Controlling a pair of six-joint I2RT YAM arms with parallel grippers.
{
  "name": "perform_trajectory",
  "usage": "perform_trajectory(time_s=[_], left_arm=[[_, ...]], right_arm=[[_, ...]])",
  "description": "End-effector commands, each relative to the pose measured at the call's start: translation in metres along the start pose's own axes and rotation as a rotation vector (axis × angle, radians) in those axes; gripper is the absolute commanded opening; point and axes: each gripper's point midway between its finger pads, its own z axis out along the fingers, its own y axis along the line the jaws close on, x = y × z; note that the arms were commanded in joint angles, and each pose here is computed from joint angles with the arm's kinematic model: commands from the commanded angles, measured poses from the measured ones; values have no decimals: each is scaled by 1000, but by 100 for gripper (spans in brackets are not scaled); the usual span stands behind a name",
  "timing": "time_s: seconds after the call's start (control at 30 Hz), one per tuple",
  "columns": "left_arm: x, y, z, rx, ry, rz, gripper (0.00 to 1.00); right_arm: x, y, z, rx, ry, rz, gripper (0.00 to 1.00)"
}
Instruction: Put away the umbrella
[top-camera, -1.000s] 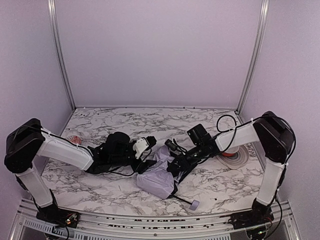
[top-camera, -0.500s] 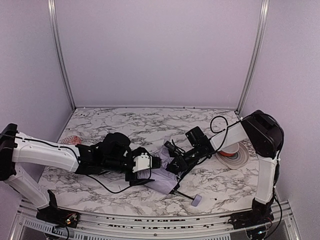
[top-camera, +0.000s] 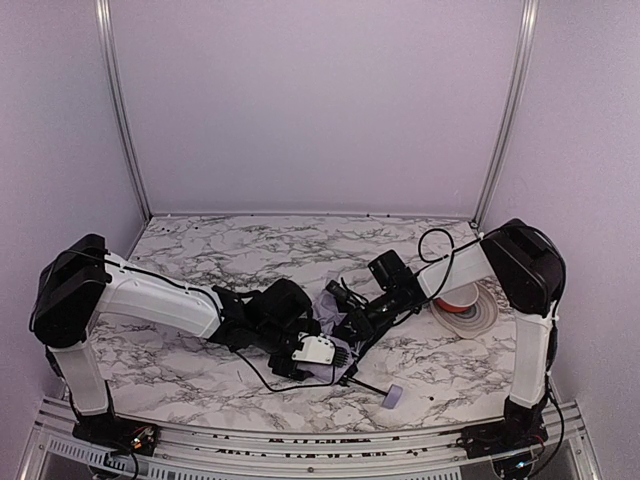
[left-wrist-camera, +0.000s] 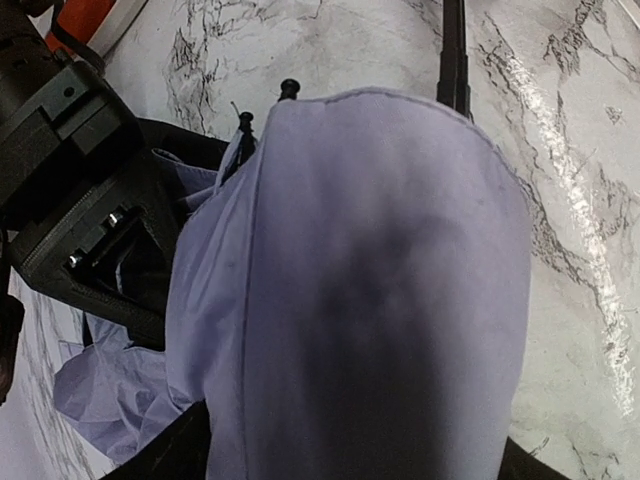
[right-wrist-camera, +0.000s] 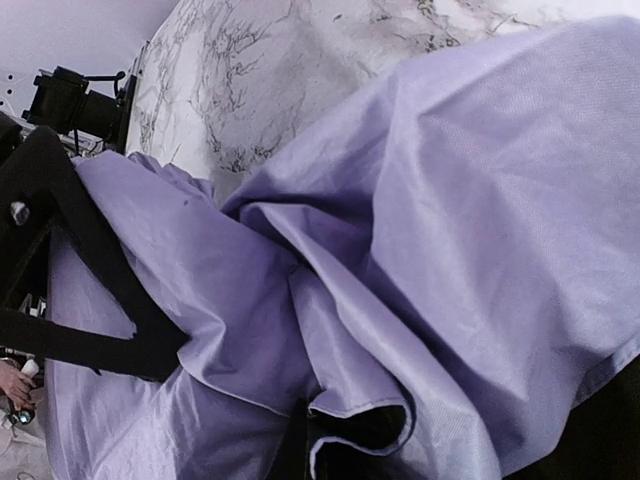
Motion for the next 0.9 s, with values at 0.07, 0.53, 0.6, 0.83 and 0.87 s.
perform_trajectory(time_s=[0.07, 0.53, 0.6, 0.83, 0.87], left_arm=[[28, -42, 17, 184, 88, -115, 61], [40, -80, 23, 302, 130, -316, 56], [40, -80, 25, 293, 143, -304, 57], [39, -84, 28, 282, 164, -271, 62], [38, -84, 27, 279, 162, -269, 62]], right_arm=[[5, -24, -2, 121, 52, 41, 2], [-54, -46, -93, 518, -54, 42, 59], [-42, -59, -103, 617, -32, 75, 71], [-25, -60, -55, 450, 82, 104, 99], [-28, -53, -45, 410, 91, 79, 98]])
